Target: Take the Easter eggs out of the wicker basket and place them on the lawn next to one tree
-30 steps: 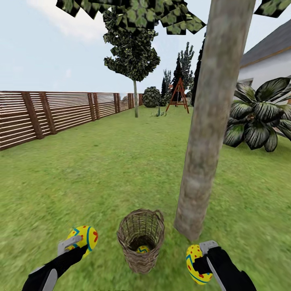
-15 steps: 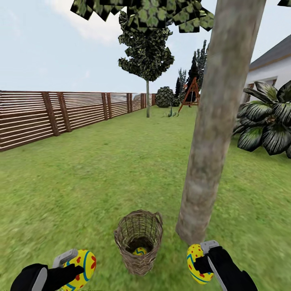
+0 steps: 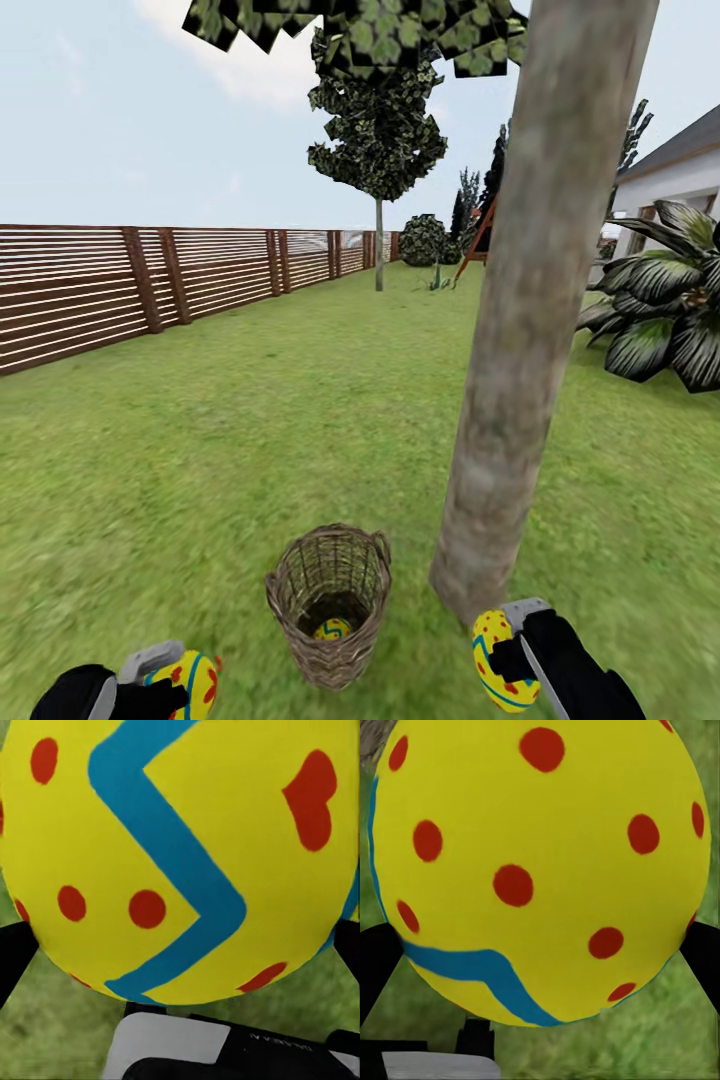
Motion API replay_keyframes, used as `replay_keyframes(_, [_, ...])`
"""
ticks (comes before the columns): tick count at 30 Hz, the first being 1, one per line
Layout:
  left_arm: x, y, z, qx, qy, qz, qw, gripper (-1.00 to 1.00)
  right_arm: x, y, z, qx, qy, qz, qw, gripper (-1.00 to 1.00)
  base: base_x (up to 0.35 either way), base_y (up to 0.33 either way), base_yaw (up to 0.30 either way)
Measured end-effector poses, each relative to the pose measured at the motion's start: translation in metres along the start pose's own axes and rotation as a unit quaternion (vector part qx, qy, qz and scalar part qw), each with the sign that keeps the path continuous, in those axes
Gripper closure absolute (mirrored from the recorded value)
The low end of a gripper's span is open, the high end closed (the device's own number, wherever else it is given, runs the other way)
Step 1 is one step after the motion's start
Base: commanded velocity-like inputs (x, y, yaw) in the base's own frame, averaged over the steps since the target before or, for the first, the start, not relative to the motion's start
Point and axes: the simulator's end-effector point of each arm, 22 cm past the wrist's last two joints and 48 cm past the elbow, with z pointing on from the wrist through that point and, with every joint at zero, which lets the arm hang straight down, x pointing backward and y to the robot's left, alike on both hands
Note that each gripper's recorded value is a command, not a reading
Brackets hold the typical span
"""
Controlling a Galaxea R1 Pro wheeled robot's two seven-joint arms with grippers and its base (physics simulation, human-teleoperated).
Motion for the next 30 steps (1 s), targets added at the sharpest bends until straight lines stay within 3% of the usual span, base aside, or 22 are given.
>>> replay_keyframes(2, [0.026,0.016,0.014,-0.029,0.036,0.0,0.999,1.0,0.003,0.0,0.0,0.0,0.007,0.0,1.0,1.0,0.057,-0.051,0.0])
replay_keyframes(5, [0.031,0.016,0.017,-0.031,0.042,-0.002,0.9987,1.0,0.003,0.0,0.0,-0.001,0.008,0.001,1.0,1.0,0.008,-0.007,0.0])
replay_keyframes(10, [0.026,0.013,0.015,-0.026,0.034,-0.002,0.9991,1.0,0.004,0.001,0.001,-0.001,0.01,0.001,1.0,1.0,0.0,0.0,0.0])
replay_keyframes(13, [0.013,0.017,0.01,-0.027,0.014,-0.004,0.9995,1.0,0.004,0.006,0.0,-0.005,0.01,0.001,0.9999,1.0,0.0,0.0,0.0])
replay_keyframes(15, [0.013,0.012,0.011,-0.023,0.014,-0.006,0.9996,1.0,0.012,0.01,0.0,-0.008,0.028,0.001,0.9996,1.0,-0.045,-0.111,0.0])
replay_keyframes(30, [0.017,-0.001,0.013,-0.015,0.016,0.0,0.9998,1.0,0.013,0.004,0.0,-0.003,0.031,0.003,0.9995,1.0,-0.054,-0.301,0.0])
